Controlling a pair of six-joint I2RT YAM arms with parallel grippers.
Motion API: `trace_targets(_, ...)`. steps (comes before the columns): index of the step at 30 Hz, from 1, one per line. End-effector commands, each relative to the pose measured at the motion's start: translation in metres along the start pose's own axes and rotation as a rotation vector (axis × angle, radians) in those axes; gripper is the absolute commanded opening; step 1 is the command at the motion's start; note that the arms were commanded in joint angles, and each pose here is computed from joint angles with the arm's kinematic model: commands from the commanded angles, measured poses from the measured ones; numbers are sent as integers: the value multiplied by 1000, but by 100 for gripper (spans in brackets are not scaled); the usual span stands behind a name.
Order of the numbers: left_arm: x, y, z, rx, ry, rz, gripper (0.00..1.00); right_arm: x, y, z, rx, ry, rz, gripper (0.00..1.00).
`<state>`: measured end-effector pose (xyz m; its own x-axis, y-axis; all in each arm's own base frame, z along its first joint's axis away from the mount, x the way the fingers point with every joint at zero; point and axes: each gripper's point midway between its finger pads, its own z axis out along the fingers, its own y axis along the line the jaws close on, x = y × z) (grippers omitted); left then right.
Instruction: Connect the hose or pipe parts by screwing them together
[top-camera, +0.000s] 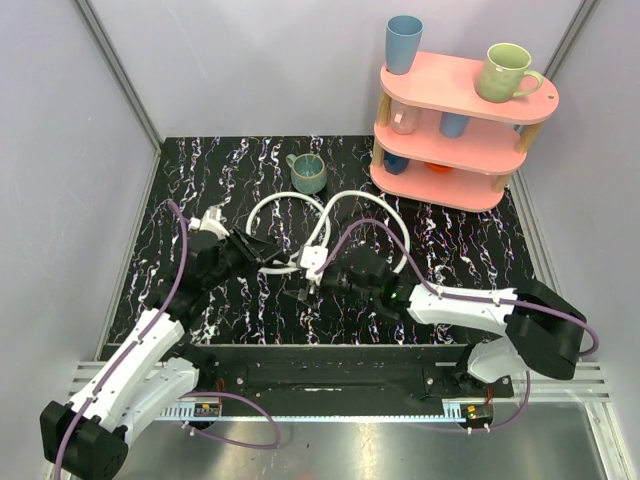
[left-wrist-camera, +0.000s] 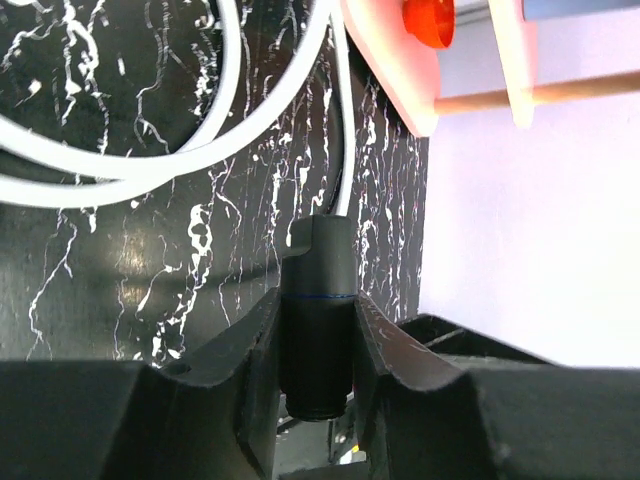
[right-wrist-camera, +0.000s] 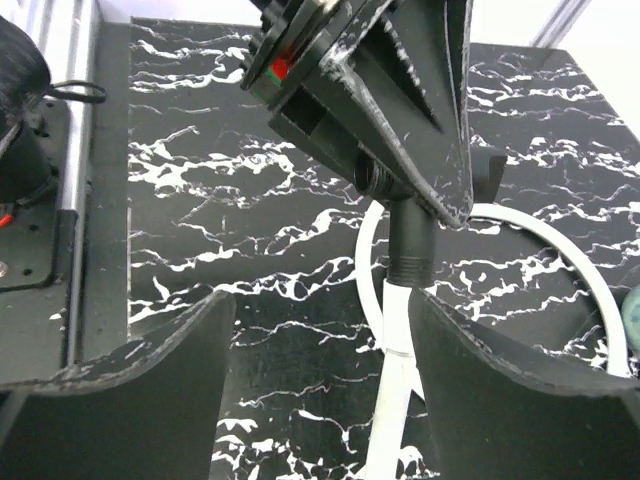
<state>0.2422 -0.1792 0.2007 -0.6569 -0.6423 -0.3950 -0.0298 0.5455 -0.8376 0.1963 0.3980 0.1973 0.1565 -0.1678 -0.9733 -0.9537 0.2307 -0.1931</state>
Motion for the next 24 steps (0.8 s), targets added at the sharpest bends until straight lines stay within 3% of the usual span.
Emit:
trace_targets(1, -30, -27, -15, 5, -123, -138, 0, -10, -32, 10, 222, -16, -160, 76)
trace_targets(12, -31, -35, -30, -4, -122, -241, 0, -13, -43, 17, 320, -43, -300, 72)
trace_targets(19, -27, -34, -33, 2, -110, -284, 0, -12, -34, 26, 271, -66, -324, 66)
trace_targets(21, -25, -36, -34, 8, -100, -295, 0, -14, -30, 28, 250, -76, -337, 58)
trace_targets(24, -18, -37, -33, 18, -64, -313, 0, -19, -29, 28, 243, -97, -321, 32)
